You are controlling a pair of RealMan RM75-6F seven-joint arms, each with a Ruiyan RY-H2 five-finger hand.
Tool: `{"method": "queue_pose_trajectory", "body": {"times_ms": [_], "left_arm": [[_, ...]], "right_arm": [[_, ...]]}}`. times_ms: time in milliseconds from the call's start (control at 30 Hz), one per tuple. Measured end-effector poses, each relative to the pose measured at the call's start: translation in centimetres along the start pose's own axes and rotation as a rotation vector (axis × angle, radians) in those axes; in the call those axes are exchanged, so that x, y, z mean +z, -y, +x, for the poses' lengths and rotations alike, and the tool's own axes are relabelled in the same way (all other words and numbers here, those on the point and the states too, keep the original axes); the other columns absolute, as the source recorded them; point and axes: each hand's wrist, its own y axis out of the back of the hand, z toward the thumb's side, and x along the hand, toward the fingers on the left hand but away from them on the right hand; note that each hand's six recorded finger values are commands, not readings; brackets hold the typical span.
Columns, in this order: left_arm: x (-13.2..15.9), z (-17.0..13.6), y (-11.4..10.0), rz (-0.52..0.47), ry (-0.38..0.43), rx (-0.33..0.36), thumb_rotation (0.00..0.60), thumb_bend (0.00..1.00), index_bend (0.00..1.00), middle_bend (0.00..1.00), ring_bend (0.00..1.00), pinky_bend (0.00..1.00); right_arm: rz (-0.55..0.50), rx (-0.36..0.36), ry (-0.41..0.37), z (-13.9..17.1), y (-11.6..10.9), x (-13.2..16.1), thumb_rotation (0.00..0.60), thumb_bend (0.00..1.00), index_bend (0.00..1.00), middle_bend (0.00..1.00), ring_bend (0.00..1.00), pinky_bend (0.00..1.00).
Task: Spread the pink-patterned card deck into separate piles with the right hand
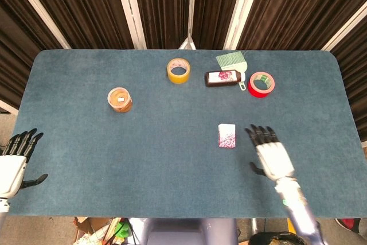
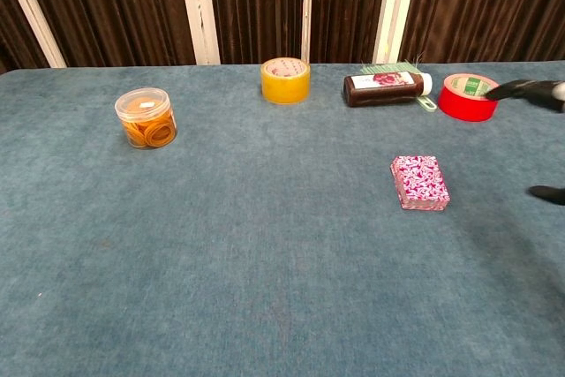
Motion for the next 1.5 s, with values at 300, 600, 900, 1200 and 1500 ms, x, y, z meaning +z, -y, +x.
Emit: {"method": "queue_pose_trajectory", "body": {"times_ms": [300, 600, 900, 1200, 1500], "left_arm": [[-0.2, 0.2, -0.3, -0.023, 0.002, -0.005, 0.6, 0.06, 0.0, 0.0, 0.0, 0.04], [-0.1, 0.5, -0.2, -0.03, 0.006, -0.011, 0.6, 0.06, 0.0, 0.0, 0.0, 0.04], [-0.2, 0.7, -0.1, -0.035, 0.004, -0.02, 0.6, 0.06, 0.0, 0.0, 0.0, 0.04], [0.0, 0.6, 0.0, -0.03, 0.014, -0.026, 0.6, 0.06, 0.0, 0.0, 0.0, 0.04], [0.1, 0.5, 0.1, -0.028, 0.019, -0.03, 0.6, 0.06, 0.0, 0.0, 0.0, 0.04]], "right_arm": [[-0.004, 0.062, 0.002, -4.4, 1.8, 4.7, 0.6, 0.32, 0.0, 0.0, 0.0, 0.0], [0.003, 0.127, 0.056, -7.0, 3.4, 5.4, 0.6, 0.32, 0.0, 0.0, 0.0, 0.0], [0.019, 0.204, 0.11, -8.4, 4.5, 5.5, 0.6, 0.32, 0.0, 0.0, 0.0, 0.0], [0.053, 0.238, 0.15, -9.7, 4.8, 5.3, 0.6, 0.32, 0.0, 0.0, 0.0, 0.0], [0.069, 0.263, 0.193, -10.5, 5.4, 4.3, 0.6, 0.32, 0.0, 0.0, 0.0, 0.0]]}}
